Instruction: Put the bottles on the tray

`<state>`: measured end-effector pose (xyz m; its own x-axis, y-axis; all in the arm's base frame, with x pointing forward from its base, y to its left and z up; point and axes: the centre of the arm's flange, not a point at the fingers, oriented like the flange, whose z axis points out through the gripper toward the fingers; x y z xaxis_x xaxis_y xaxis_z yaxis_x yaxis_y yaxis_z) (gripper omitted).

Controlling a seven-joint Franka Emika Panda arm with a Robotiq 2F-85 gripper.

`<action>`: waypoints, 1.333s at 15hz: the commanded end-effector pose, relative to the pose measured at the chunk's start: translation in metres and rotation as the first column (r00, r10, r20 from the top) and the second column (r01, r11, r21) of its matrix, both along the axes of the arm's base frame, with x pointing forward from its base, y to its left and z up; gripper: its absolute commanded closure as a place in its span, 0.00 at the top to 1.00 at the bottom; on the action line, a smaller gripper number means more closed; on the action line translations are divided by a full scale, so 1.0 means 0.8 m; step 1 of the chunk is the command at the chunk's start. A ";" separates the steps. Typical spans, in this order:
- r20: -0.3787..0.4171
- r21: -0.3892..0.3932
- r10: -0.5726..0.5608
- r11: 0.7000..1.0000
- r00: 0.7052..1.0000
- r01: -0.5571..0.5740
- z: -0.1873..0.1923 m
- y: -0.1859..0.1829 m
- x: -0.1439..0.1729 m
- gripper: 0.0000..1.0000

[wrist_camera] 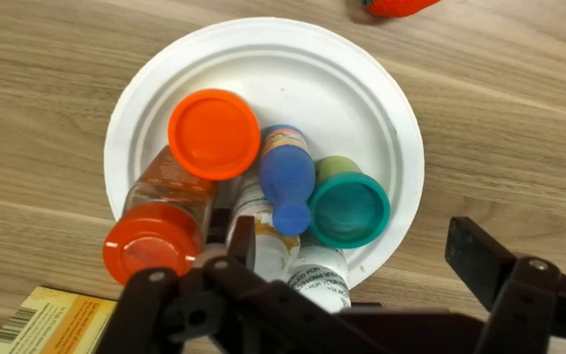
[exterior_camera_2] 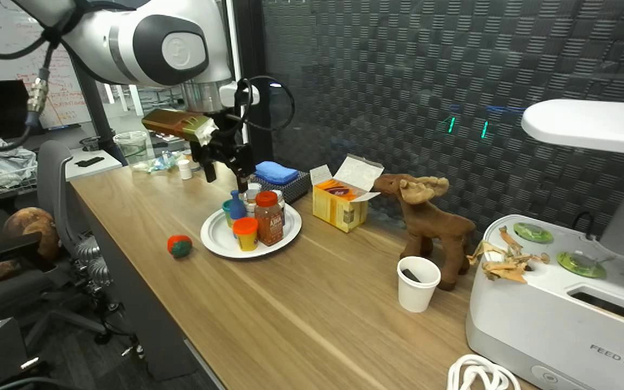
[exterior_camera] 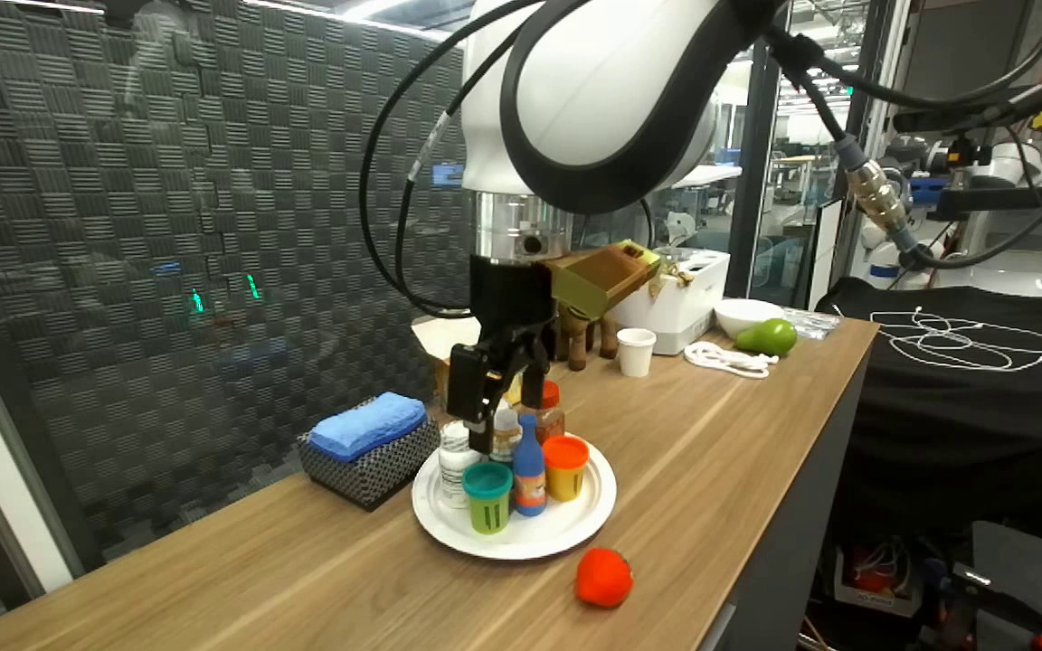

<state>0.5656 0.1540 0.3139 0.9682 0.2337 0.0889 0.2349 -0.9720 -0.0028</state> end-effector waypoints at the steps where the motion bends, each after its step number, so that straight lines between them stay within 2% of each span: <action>1: 0.070 -0.014 -0.016 1.000 0.997 0.017 0.030 0.007 -0.012 1.00; 5: 0.216 -0.078 -0.096 0.990 0.972 0.115 0.068 0.002 -0.048 1.00; 7: 0.228 -0.076 -0.140 0.984 0.964 0.160 0.073 -0.005 -0.073 1.00; 11: 0.082 0.007 -0.205 0.979 0.975 0.206 0.029 -0.024 -0.121 1.00; 14: -0.032 0.093 -0.212 0.972 0.977 0.214 -0.013 -0.027 -0.136 1.00; 20: -0.120 0.131 -0.196 0.969 0.973 0.211 -0.056 -0.028 -0.140 1.00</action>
